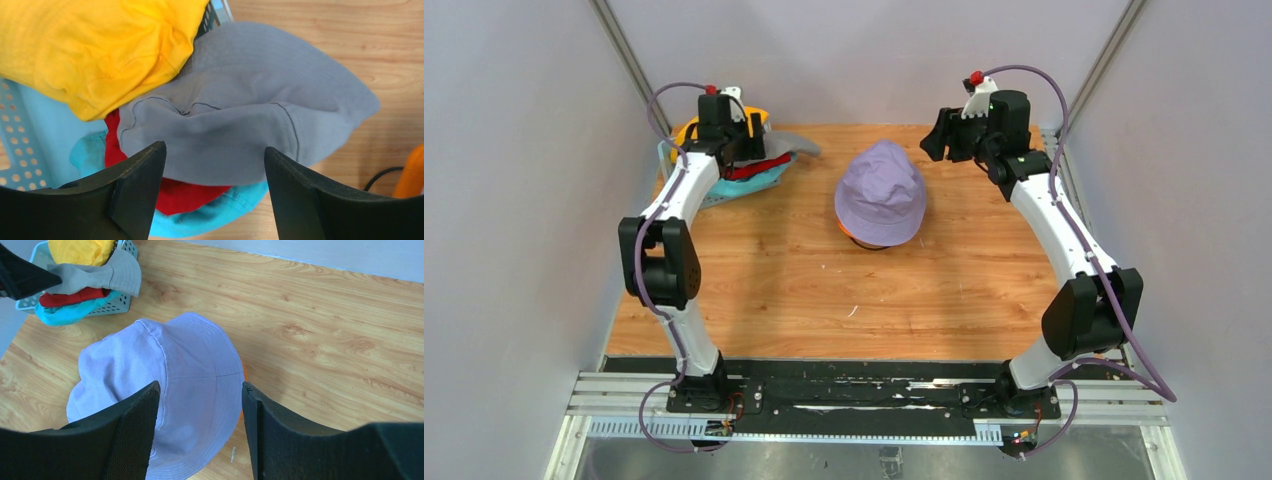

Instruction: Stack the hats

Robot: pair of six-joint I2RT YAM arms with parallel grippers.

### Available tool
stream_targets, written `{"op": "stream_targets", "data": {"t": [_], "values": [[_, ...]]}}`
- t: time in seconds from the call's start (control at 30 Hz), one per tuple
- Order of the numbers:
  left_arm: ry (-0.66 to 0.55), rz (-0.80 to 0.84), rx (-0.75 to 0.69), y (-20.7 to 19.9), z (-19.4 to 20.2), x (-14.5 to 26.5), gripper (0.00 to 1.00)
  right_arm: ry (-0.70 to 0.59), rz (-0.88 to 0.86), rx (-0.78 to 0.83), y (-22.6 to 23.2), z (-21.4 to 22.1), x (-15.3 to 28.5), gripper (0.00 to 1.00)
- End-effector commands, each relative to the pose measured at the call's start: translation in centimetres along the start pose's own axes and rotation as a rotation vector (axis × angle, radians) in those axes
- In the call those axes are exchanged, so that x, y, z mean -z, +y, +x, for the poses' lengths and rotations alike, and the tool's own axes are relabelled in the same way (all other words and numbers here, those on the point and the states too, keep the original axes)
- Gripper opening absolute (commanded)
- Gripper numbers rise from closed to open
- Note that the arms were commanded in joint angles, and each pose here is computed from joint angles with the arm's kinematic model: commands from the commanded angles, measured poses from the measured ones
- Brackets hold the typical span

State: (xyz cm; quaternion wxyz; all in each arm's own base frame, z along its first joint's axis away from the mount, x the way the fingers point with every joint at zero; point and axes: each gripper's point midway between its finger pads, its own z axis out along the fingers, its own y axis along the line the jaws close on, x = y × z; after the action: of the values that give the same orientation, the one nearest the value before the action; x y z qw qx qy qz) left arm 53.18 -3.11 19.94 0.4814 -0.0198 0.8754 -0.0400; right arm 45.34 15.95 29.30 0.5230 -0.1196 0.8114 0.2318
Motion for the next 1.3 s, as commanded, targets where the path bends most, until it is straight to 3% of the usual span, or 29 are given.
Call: {"op": "stream_targets", "data": {"t": [0.0, 0.03, 0.07, 0.13, 0.17, 0.2, 0.4, 0.77, 1.03, 1.27], "values": [[0.063, -0.005, 0.024, 0.8, 1.8, -2.5, 0.76, -0.020, -0.023, 0.012, 0.8, -0.5, 0.2, 0.60], [0.071, 0.011, 0.042, 0.8, 2.0, -3.1, 0.73, -0.020, -0.023, 0.013, 0.8, -0.5, 0.2, 0.60], [0.074, 0.028, 0.058, 0.8, 2.2, -3.5, 0.63, -0.022, -0.022, 0.014, 0.8, -0.5, 0.2, 0.60], [0.071, 0.058, 0.082, 0.6, 2.1, -4.0, 0.20, -0.024, -0.020, 0.015, 0.7, -0.6, 0.3, 0.60], [0.060, 0.059, 0.087, 0.6, 1.9, -4.1, 0.05, -0.024, -0.019, 0.016, 0.8, -0.6, 0.3, 0.60], [0.052, 0.059, 0.088, 0.6, 1.6, -4.0, 0.01, -0.023, -0.018, 0.017, 0.7, -0.5, 0.3, 0.60], [-0.049, 0.031, 0.078, 0.9, -2.3, -1.0, 0.00, -0.021, -0.020, 0.014, 0.8, -0.5, 0.3, 0.60], [-0.356, 0.056, 0.074, -0.6, -14.5, 11.2, 0.00, -0.048, -0.044, 0.018, 1.4, -1.4, 0.7, 0.60], [-0.451, 0.314, 0.047, -6.1, -18.7, 16.6, 0.00, -0.116, -0.153, 0.057, 3.9, -3.4, 1.8, 0.59], [-0.588, 0.593, -0.128, -11.3, -19.2, 20.3, 0.00, -0.133, -0.282, 0.054, 6.4, -4.3, 2.4, 0.60]]}}
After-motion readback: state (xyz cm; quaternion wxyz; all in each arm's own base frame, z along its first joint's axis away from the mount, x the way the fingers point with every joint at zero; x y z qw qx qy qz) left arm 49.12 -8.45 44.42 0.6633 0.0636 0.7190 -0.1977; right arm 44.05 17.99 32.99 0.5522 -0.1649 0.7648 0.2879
